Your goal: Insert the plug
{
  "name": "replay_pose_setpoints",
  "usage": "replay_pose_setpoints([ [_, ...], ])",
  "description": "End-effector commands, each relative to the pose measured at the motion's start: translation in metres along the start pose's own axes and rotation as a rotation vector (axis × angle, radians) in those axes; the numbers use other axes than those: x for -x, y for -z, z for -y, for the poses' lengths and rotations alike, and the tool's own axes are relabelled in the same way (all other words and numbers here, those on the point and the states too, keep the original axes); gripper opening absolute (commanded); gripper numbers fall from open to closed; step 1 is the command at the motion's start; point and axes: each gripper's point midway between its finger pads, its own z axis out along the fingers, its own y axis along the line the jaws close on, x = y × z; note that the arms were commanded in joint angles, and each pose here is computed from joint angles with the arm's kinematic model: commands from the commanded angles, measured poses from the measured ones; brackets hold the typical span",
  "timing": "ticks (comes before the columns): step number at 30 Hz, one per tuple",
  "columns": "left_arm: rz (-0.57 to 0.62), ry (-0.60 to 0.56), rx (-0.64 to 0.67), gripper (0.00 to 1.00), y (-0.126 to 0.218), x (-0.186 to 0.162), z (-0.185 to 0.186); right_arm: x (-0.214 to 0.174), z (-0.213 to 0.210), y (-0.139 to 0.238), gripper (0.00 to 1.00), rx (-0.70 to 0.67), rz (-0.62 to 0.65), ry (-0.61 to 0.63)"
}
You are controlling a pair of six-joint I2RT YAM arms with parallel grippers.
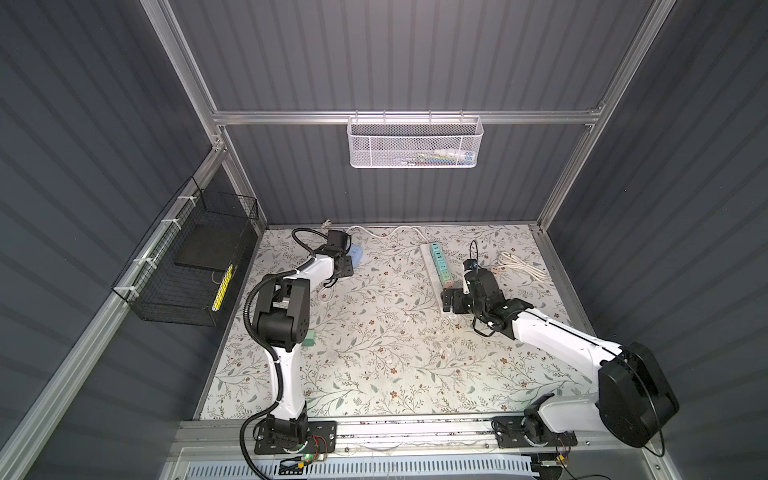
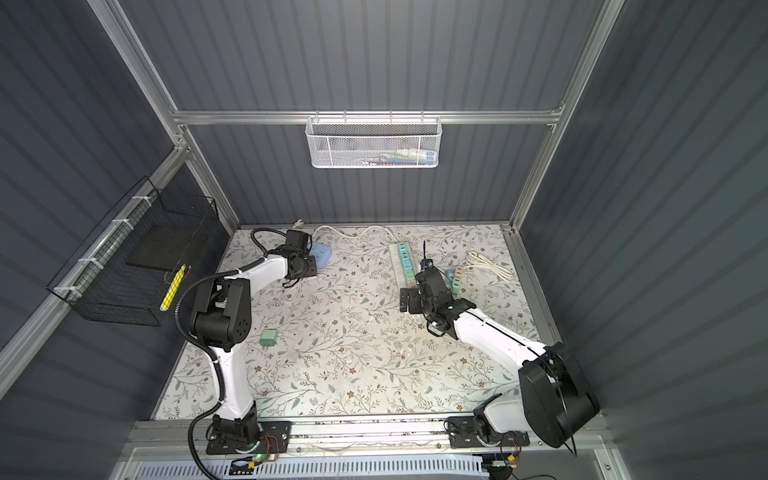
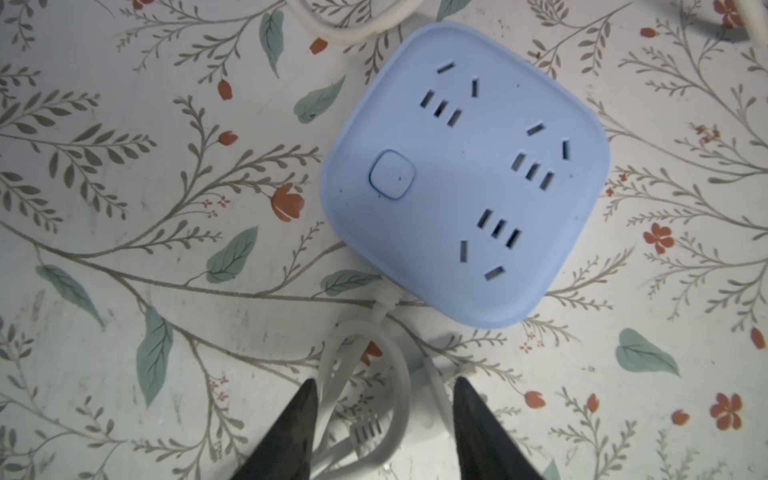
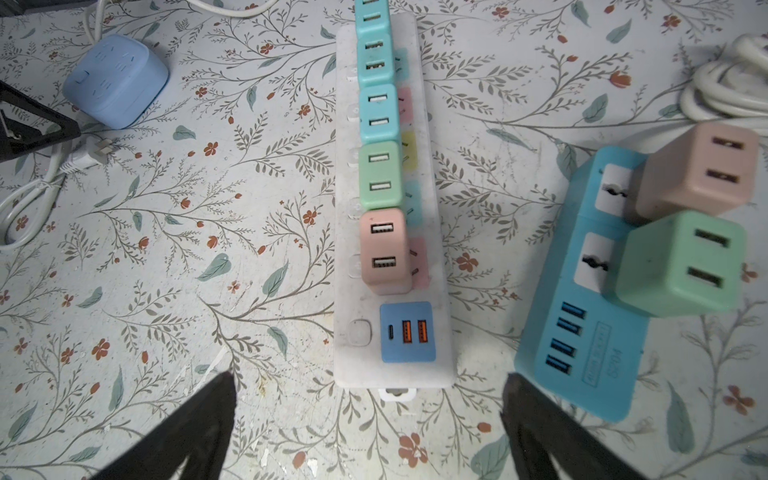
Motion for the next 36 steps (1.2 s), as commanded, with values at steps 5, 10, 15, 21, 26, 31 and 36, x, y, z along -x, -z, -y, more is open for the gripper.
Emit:
replay_pose_setpoints([
  [5, -0.102, 0.029, 0.01, 0.39, -0.025, -0.006, -0.015, 0.0, -0.003, 0.0, 0.99, 0.005, 0.004, 0.0],
  [10, -0.107, 0.006, 0.004, 0.25, -0.02, -0.007, -0.015, 0.0, -0.004, -0.001, 0.99, 0.006, -0.001, 0.002],
  [15, -0.125, -0.016, -0.041, 0.12, -0.013, -0.015, -0.009, 0.0, -0.004, -0.001, 0.99, 0.007, -0.002, 0.002],
  [21, -0.186, -0.053, -0.116, 0.0, -0.005, -0.047, 0.021, 0.002, -0.004, 0.002, 0.99, 0.007, 0.009, -0.001],
  [26, -0.205, -0.159, -0.156, 0.0, 0.011, -0.083, 0.071, 0.004, -0.003, 0.004, 0.99, 0.006, 0.019, -0.002],
  [31, -0.229, -0.251, -0.199, 0.0, 0.029, -0.129, 0.107, 0.005, -0.002, 0.006, 0.99, 0.001, 0.024, -0.002],
  [36, -0.234, -0.429, -0.248, 0.0, 0.059, -0.172, 0.138, 0.005, 0.0, 0.007, 0.99, -0.007, 0.031, -0.002],
])
